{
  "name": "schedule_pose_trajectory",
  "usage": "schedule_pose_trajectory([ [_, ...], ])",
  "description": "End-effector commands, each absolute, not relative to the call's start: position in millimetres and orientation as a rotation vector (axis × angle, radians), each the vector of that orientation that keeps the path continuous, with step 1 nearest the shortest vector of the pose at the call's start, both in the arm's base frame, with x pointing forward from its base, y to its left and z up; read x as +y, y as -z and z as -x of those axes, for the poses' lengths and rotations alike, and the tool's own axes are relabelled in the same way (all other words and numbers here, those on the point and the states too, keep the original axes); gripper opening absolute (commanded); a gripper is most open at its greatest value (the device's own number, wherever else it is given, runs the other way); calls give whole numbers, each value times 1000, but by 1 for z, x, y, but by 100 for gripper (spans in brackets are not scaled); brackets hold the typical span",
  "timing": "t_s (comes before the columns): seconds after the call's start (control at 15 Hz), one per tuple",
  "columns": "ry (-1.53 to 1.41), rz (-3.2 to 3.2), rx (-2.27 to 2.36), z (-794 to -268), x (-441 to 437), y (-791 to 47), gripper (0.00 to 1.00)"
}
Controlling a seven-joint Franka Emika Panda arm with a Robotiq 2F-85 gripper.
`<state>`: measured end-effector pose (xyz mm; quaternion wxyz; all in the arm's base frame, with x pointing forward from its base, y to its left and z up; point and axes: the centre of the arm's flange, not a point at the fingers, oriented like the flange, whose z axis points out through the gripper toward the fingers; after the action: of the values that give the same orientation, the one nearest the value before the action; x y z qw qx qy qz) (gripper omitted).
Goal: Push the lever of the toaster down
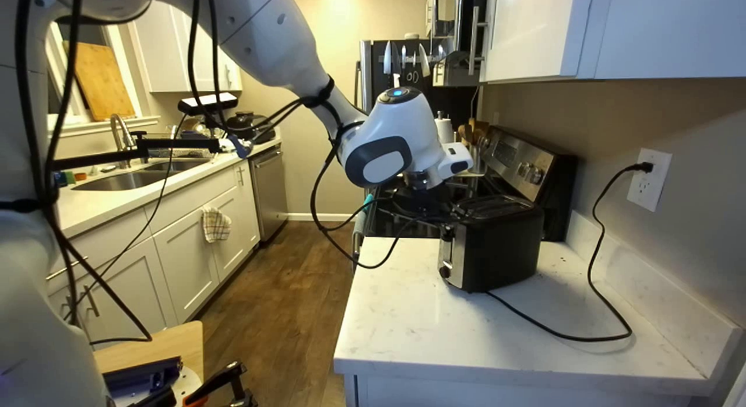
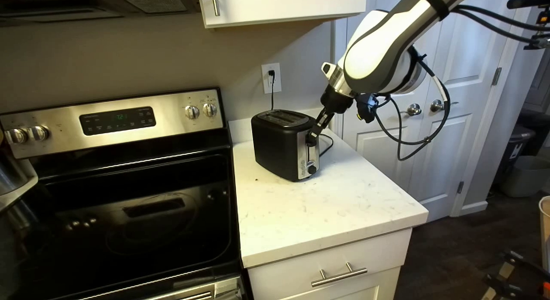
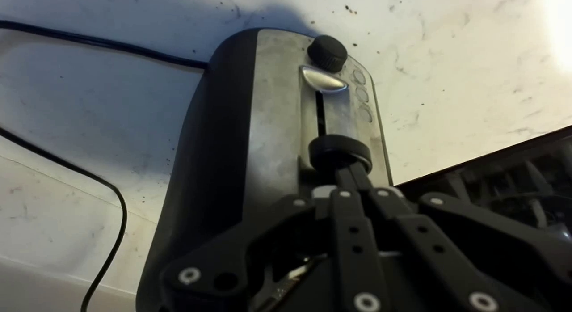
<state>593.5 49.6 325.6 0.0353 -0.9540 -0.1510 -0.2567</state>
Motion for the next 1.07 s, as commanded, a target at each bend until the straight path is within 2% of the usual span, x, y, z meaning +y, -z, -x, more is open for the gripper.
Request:
schedule_pose_trajectory([
  [0.0,803,2930,-440,-604,46,-310,0],
  [1.0,845,2948,-481,-621,49,-222,0],
])
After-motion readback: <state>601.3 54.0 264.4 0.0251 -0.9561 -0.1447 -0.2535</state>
